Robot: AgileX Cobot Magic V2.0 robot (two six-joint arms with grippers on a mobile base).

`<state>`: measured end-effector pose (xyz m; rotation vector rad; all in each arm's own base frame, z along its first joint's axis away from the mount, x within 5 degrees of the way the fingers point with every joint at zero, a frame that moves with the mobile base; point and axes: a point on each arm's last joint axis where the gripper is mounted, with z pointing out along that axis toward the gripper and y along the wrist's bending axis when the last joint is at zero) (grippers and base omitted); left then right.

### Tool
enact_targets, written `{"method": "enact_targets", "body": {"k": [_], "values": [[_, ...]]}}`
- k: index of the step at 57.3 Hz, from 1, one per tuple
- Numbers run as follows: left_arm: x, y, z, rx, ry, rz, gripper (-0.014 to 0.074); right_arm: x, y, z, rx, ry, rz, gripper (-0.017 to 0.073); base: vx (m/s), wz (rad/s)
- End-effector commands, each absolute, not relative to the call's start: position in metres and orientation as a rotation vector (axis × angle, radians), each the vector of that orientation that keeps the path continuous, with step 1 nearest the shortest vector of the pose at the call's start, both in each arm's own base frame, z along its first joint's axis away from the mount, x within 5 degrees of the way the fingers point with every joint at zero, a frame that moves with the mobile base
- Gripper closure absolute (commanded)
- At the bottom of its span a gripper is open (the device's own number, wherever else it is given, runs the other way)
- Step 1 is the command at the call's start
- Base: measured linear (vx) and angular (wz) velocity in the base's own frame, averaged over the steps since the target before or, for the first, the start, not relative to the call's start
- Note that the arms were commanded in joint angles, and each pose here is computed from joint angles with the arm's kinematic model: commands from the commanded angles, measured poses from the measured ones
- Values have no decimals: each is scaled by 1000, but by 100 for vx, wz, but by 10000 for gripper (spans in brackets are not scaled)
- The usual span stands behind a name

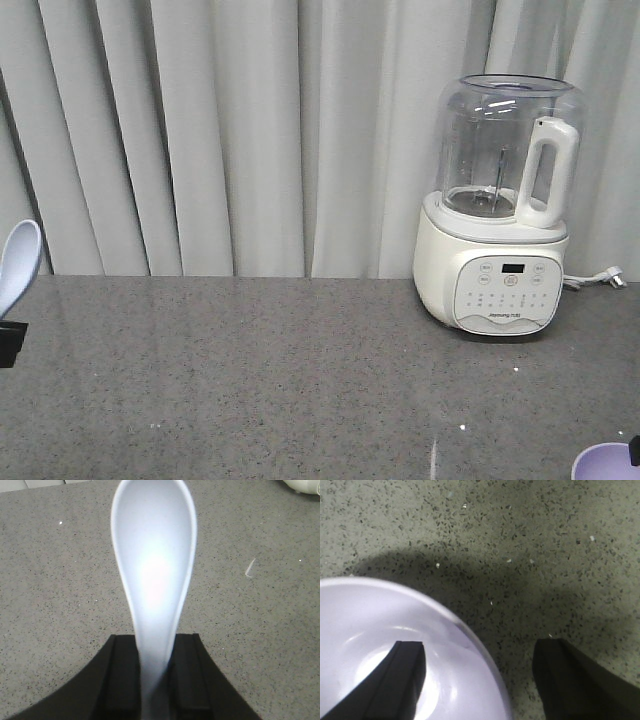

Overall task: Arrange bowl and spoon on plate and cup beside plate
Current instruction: 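Lift the spoon and the lavender bowl off the counter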

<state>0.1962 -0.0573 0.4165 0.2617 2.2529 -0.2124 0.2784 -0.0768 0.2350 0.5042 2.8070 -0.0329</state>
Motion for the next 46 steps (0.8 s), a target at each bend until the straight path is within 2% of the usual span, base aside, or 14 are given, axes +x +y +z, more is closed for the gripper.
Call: {"method": "enact_targets", "body": {"k": [1,6,16,29,37,46], "values": [[192,-58,433,255,2146,-237,600,285,-80,247,476,2724,-47,141,0,0],[192,-58,433,255,2146,-237,600,287,-81,245,464,2725,-47,244,0,0],[192,-58,433,255,2147,-237,600,287,-81,245,432,2726,-56,571,0,0],[192,-58,434,255,2144,-237,600,276,-77,272,412,2636,-67,571,0,0],[190,-57,436,252,2124,-240,600,255,-70,311,381,2480,-69,571,0,0],[181,-55,441,250,2099,-243,600,212,-45,368,247,2232,39,571,0,0]]}}
